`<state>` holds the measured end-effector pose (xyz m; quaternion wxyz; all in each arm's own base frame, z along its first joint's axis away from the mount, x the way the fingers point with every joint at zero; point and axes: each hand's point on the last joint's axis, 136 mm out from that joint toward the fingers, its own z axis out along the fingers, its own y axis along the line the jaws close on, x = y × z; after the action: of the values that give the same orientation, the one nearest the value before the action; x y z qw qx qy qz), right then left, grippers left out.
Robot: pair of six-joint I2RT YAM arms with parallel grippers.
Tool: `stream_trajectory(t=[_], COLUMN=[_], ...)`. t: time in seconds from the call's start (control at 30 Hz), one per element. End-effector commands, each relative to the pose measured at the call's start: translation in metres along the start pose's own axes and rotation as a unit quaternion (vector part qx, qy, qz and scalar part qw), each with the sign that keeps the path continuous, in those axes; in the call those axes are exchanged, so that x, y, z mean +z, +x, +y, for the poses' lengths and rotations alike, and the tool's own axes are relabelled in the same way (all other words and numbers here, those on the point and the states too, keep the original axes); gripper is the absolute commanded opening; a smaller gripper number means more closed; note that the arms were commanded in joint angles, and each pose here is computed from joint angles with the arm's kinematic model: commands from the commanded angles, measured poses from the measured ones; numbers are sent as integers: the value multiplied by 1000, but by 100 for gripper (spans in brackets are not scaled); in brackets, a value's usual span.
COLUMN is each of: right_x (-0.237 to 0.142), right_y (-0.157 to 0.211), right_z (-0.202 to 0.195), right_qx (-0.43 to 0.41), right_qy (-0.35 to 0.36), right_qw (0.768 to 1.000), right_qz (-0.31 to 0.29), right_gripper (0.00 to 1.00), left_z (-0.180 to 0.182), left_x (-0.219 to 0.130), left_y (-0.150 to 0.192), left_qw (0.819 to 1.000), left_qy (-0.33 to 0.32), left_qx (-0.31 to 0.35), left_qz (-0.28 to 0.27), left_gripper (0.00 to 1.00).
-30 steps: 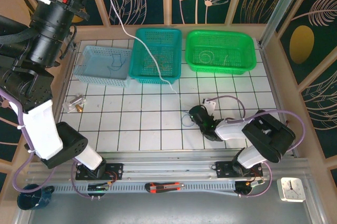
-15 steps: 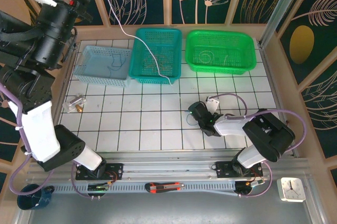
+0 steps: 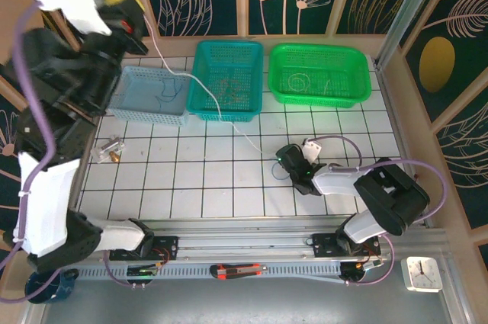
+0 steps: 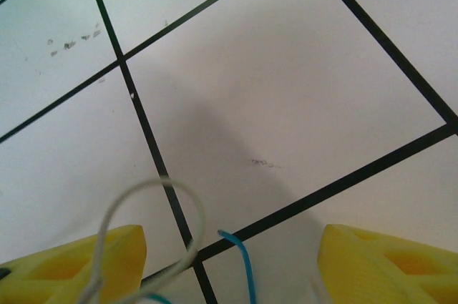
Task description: Untangle the cables
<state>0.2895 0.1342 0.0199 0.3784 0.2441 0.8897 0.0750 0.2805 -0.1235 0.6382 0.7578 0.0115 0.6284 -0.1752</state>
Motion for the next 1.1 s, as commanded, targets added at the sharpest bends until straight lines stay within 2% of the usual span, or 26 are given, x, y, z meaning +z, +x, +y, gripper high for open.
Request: stream_trajectory(t=[0.0, 0.37, 0.57, 0.9, 1.07], right_x=[16, 26, 27, 43, 37], right_y=[16, 4, 0, 8, -6], right_z=[-55, -59, -58, -62, -36], right_qx=[42, 115, 124, 142, 122], right_qy=[73, 85, 83, 99, 45], right_qw=[996, 987, 987, 981, 988], right_qz=[43, 67, 67, 92, 86], right_gripper=[67, 67, 67, 66, 65], left_z=[28, 38, 50, 76, 68], left_x=[-18, -3, -1, -15, -13], left_y=[-25, 28, 50, 63, 67], left_qw=[996, 994, 989, 979, 984], left_qy=[-64, -97, -127, -178, -151], left_qx=[7, 52, 77, 99, 95], left_qz=[-67, -8, 11, 15, 21], left_gripper=[0, 0, 0, 0, 0])
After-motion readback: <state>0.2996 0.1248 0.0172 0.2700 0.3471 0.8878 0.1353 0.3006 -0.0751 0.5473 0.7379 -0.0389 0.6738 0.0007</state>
